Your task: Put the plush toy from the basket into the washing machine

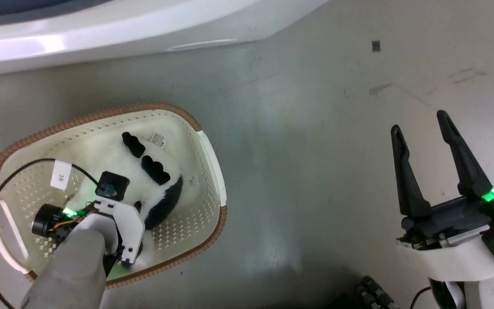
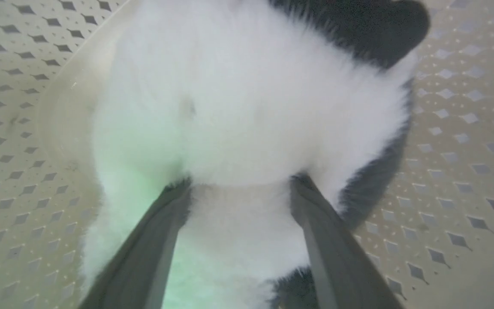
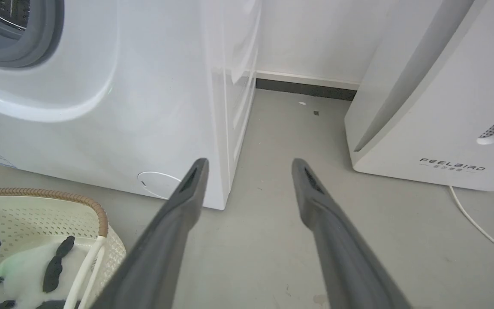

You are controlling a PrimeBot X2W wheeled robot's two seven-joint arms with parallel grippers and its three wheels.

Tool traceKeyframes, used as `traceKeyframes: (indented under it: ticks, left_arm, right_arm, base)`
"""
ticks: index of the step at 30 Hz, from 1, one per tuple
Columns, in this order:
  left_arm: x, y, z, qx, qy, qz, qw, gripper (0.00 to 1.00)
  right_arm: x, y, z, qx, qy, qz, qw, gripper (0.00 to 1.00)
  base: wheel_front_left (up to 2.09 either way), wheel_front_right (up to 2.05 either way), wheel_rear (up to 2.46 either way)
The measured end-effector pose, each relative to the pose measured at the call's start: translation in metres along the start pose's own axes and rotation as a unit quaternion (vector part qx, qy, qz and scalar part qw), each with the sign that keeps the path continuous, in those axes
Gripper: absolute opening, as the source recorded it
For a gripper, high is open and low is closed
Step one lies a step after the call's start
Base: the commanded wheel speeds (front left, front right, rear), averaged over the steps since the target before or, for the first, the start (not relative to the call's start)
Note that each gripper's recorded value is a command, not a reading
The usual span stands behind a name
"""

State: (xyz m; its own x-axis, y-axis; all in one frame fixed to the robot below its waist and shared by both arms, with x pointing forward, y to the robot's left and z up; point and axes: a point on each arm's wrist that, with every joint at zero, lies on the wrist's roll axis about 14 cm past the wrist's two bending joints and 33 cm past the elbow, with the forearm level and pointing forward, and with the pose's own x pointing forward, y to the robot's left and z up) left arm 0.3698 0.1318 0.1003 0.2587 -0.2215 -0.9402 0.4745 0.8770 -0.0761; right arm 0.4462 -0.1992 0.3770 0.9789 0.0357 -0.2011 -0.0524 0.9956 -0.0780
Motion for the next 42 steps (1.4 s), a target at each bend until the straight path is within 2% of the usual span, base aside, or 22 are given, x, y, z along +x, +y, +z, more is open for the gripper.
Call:
traceKeyframes:
  ticks: [2,3,11,18,32,33,39,42]
  left_arm:
    - [0.006,0.0,-0.003,0.001,0.008,-0.003,1.0,1.0]
    - [0.009,-0.001,-0.006,0.002,0.013,-0.005,1.0,0.01]
    - [0.006,-0.006,-0.007,-0.004,0.015,-0.016,1.0,0.0]
    - [-0.02,-0.012,0.003,-0.019,-0.027,-0.01,0.999,0.0]
    - [-0.094,-0.022,0.026,-0.061,-0.136,0.02,0.989,0.0]
    - [-0.109,-0.021,0.042,-0.066,-0.175,0.028,0.982,0.0]
    - [-0.159,-0.018,0.07,-0.078,-0.278,0.054,0.956,0.0]
    - [-0.191,-0.012,0.085,-0.112,-0.34,0.068,0.931,0.0]
  right_arm:
    - [0.001,0.0,-0.006,-0.001,0.007,0.0,1.0,1.0]
    - [0.001,-0.001,-0.009,-0.002,0.01,-0.001,1.0,1.0]
    - [0.003,-0.002,-0.006,-0.004,0.003,-0.002,1.0,1.0]
    - [-0.003,-0.001,0.016,-0.001,-0.021,-0.001,1.0,1.0]
    - [-0.03,0.0,0.083,0.001,-0.1,-0.001,0.995,1.0]
    - [-0.037,0.001,0.091,0.003,-0.111,0.001,0.994,1.0]
    - [-0.053,0.01,0.116,0.009,-0.145,0.013,0.989,1.0]
    - [-0.06,0.015,0.128,0.012,-0.161,0.019,0.987,1.0]
  base:
    - [0.0,0.0,0.0]
    - [0.0,0.0,0.0]
    - [0.0,0.0,0.0]
    - [0.0,0.0,0.0]
    - [0.0,0.0,0.0]
    - [0.0,0.0,0.0]
    - [0.0,0.0,0.0]
    - [0.0,0.0,0.0]
